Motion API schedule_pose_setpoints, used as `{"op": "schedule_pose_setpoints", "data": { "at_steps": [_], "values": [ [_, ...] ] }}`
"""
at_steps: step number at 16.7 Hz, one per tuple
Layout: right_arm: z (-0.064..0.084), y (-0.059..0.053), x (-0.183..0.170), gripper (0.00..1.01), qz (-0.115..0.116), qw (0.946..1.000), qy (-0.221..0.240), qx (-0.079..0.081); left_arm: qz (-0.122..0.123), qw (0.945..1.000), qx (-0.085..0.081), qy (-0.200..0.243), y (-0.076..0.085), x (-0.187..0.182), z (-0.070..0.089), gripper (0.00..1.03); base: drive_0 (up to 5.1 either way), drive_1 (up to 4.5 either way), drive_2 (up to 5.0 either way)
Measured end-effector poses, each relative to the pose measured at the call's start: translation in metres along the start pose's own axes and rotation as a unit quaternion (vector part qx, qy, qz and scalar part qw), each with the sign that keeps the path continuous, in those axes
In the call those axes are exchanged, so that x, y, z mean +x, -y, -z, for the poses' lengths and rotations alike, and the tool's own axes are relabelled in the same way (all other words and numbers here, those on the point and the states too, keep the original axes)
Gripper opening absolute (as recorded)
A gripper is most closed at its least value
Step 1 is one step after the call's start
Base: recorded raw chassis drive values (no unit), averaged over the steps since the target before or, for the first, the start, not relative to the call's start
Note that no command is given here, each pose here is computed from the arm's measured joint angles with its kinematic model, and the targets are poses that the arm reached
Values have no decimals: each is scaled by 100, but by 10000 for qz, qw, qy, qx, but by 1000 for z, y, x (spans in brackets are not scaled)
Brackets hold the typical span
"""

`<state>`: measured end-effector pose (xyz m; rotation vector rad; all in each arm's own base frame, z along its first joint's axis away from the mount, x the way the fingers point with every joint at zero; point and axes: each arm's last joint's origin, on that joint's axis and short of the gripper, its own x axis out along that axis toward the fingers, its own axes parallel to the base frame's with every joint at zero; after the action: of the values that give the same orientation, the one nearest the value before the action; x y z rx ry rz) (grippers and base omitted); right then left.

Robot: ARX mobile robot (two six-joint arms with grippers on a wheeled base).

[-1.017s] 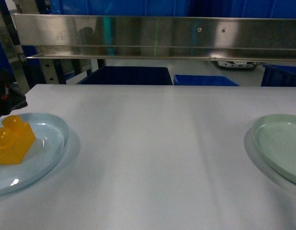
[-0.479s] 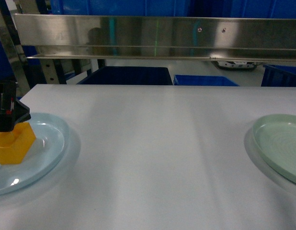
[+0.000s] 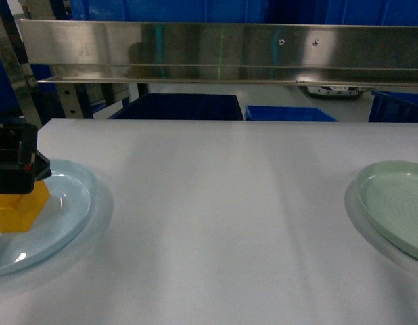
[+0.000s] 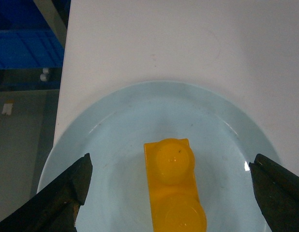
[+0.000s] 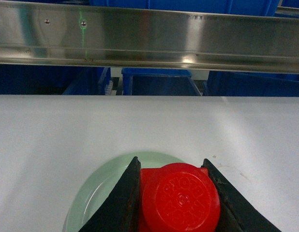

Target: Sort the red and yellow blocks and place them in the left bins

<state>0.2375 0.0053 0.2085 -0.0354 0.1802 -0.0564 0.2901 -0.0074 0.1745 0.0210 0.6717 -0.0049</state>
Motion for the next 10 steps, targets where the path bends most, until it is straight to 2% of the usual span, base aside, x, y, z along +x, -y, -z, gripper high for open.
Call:
{"op": "schedule_pose_setpoints", "data": {
  "at_steps": [3, 4, 6, 10],
  "values": [
    [0, 0, 0, 28, 0, 10000, 0, 0, -1, 10000, 64, -40, 9, 5, 3, 98, 0, 0, 0],
    [0, 0, 0, 28, 0, 10000, 0, 0, -10, 9999, 140, -37, 16, 10, 5, 98, 0, 0, 0],
    [0, 0, 0, 28, 0, 10000, -2, 0, -189, 9998, 90, 6, 11, 19, 7, 98, 0, 0, 0],
    [0, 0, 0, 28, 0, 10000, 0, 0, -373, 9992, 76, -93, 5, 29, 17, 98, 0, 0, 0]
  ]
}}
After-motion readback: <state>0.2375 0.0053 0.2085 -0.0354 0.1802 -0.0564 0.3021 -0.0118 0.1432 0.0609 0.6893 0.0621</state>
